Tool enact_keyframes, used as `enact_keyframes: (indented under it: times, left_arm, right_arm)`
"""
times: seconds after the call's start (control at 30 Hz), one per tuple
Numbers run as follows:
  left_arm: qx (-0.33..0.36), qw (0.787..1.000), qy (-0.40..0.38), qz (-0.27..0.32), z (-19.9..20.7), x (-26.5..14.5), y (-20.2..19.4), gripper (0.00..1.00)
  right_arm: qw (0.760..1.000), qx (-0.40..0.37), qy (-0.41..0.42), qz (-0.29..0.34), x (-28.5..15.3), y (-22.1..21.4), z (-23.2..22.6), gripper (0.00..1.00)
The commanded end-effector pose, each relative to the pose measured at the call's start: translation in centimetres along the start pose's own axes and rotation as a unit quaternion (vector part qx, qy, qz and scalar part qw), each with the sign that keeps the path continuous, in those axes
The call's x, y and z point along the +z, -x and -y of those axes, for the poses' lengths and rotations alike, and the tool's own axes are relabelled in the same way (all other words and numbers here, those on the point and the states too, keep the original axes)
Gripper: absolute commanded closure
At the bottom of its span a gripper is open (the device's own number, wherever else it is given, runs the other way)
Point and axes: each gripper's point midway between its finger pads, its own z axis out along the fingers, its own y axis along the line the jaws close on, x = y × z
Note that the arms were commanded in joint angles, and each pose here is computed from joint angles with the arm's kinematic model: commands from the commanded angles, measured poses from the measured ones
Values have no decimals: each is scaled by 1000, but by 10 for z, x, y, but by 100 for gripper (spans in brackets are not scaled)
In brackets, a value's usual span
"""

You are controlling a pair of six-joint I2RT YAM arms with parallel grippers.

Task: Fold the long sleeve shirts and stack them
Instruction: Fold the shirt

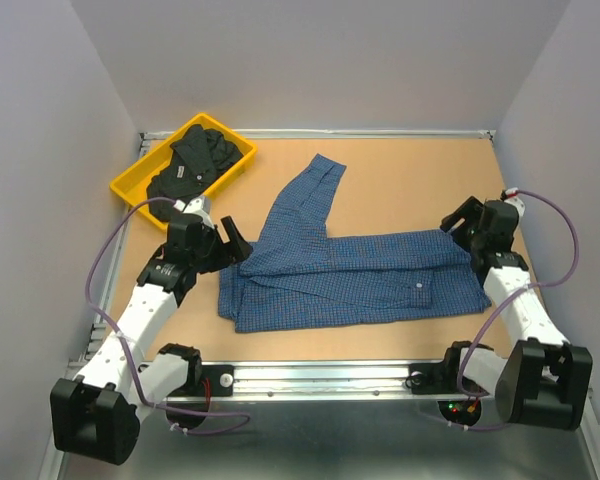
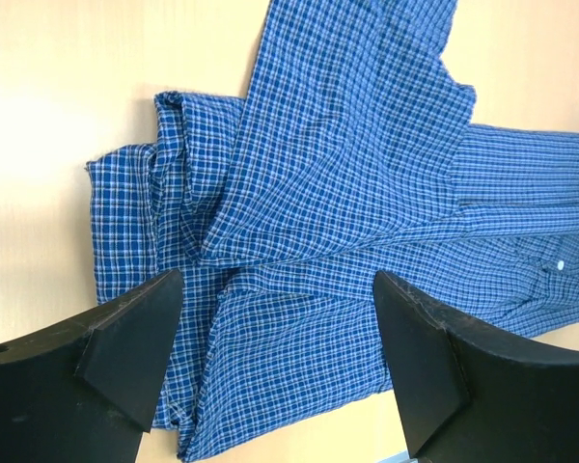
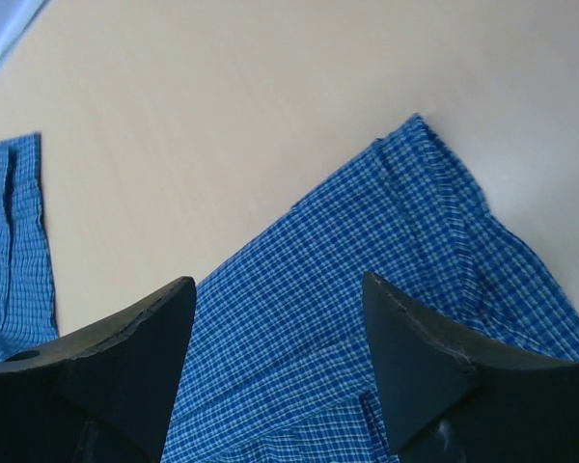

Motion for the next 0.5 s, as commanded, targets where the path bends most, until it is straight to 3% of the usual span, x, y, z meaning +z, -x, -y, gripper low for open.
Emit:
enact_keyframes:
  times: [0.0, 0.23, 0.47]
  left_arm:
    - [-6, 1000, 1, -3, 3, 9, 6, 9]
    - [-10, 1000, 5, -7, 3, 23, 11, 9]
    - [-6, 1000, 18, -10, -1, 25, 13, 9]
  right_arm:
    - [995, -45, 75, -41, 3, 3, -40, 26]
    - [985, -86, 49, -142, 37, -43, -45, 27]
    - [973, -120, 1, -197, 32, -94, -28, 27]
